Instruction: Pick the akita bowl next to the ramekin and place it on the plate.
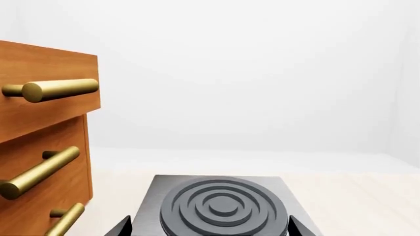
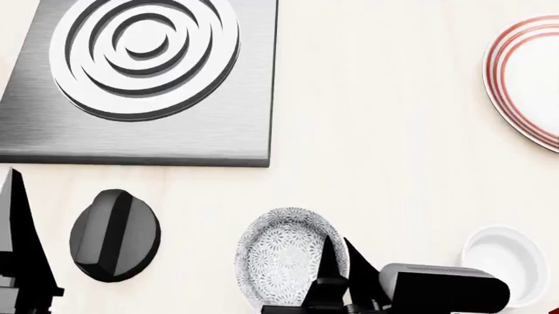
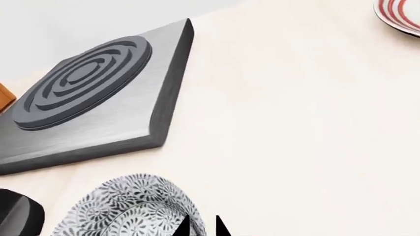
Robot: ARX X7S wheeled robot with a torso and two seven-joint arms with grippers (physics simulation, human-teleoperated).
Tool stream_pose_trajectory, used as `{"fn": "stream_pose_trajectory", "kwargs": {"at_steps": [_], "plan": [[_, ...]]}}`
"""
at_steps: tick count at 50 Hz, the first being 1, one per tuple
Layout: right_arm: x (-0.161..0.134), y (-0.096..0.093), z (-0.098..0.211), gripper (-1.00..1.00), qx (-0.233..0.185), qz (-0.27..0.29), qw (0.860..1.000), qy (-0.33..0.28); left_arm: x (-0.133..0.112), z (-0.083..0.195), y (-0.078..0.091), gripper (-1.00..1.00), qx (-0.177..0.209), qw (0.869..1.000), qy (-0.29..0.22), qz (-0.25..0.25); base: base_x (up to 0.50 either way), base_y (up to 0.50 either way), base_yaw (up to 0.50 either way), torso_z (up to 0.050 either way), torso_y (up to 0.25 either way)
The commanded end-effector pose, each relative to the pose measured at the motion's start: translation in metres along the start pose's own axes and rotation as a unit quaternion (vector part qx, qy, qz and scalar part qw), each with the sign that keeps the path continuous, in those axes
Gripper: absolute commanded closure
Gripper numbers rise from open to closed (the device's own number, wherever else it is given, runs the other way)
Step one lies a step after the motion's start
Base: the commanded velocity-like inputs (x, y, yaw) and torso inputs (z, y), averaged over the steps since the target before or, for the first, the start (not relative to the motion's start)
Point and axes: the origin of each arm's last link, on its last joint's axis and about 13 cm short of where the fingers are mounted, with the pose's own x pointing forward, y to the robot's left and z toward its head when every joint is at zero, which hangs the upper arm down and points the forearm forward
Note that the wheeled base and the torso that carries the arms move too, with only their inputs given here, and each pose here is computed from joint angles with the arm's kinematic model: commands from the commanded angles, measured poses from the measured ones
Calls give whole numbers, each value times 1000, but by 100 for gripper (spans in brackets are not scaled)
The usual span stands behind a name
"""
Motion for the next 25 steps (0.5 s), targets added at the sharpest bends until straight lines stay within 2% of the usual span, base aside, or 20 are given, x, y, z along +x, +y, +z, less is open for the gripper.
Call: {"fn": "stream_pose_trajectory", "kwargs": {"at_steps": [1,25], "plan": [[-3,0,8,100,14,-12,1000,-18,0,0,1,-100,1,1000,-6,0,0,0,0,0,0],[-5,5,25,100,29,-8,998,-51,0,0,0,-100,1,1000,-6,1,0,0,0,0,0]]}}
